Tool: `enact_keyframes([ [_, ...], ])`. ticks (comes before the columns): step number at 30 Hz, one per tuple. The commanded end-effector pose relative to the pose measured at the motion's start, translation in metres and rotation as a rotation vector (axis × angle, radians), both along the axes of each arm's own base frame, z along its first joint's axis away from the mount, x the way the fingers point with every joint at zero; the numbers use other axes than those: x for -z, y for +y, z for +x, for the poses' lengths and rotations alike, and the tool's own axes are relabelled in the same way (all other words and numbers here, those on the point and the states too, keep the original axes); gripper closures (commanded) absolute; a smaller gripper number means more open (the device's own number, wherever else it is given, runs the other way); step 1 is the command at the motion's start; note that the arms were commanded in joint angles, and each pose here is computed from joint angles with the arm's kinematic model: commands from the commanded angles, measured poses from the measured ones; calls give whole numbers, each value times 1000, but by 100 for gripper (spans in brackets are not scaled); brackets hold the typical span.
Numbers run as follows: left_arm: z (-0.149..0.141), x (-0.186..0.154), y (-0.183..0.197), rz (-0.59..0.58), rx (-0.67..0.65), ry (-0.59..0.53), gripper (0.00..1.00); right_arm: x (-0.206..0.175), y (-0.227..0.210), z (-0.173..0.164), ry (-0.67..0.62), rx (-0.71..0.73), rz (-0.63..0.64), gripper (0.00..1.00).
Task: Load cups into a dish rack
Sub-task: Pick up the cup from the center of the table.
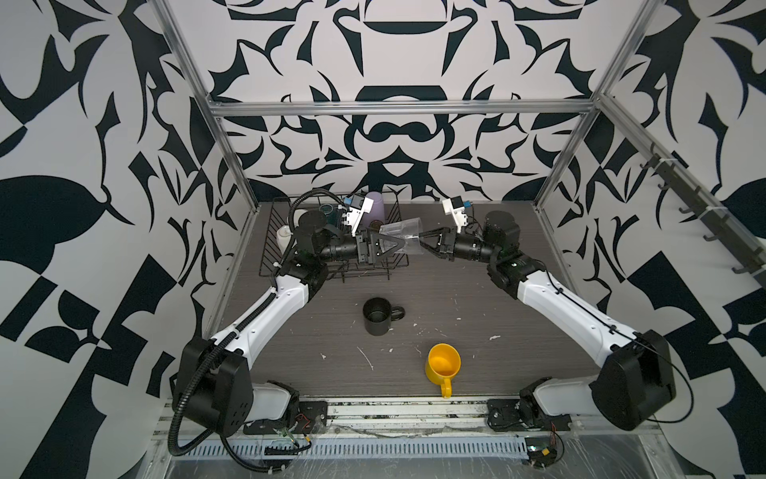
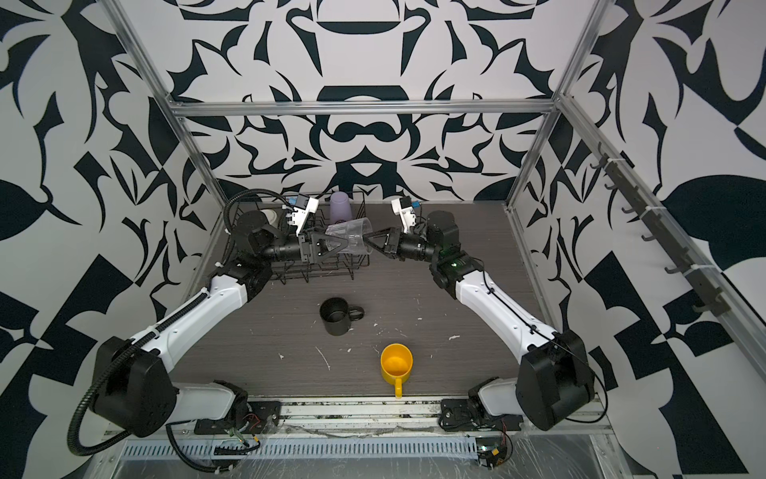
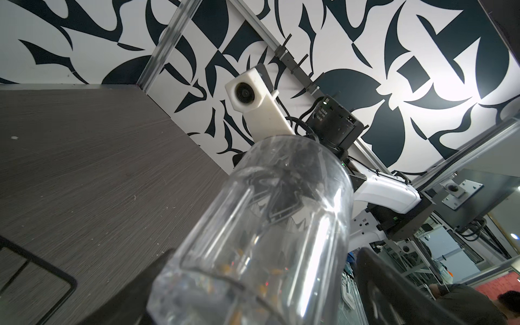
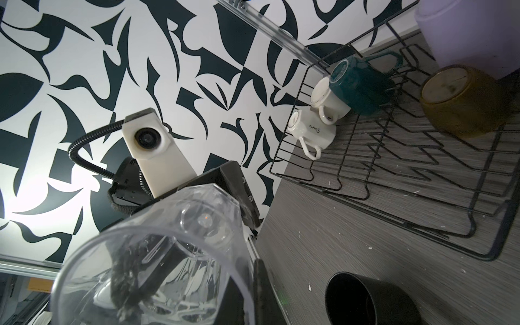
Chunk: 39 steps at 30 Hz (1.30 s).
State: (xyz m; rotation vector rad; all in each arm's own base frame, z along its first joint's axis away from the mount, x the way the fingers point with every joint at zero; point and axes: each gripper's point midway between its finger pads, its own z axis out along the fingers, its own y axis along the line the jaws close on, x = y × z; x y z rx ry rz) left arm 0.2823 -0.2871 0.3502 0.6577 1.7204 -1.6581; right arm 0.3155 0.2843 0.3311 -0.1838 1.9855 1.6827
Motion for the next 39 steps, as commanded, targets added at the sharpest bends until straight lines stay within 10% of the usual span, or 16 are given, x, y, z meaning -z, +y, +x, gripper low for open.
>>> enact_keyframes([
  [1, -6, -3, -3, -14, 43, -26, 0, -26, 4, -6, -83, -24, 52, 100],
  [27, -21, -19, -6, -85, 135, -33, 14, -17, 15, 2, -26, -28, 107, 100],
  [39, -22, -20, -6, -85, 144, -32, 37, -14, 15, 4, -19, -18, 105, 100],
])
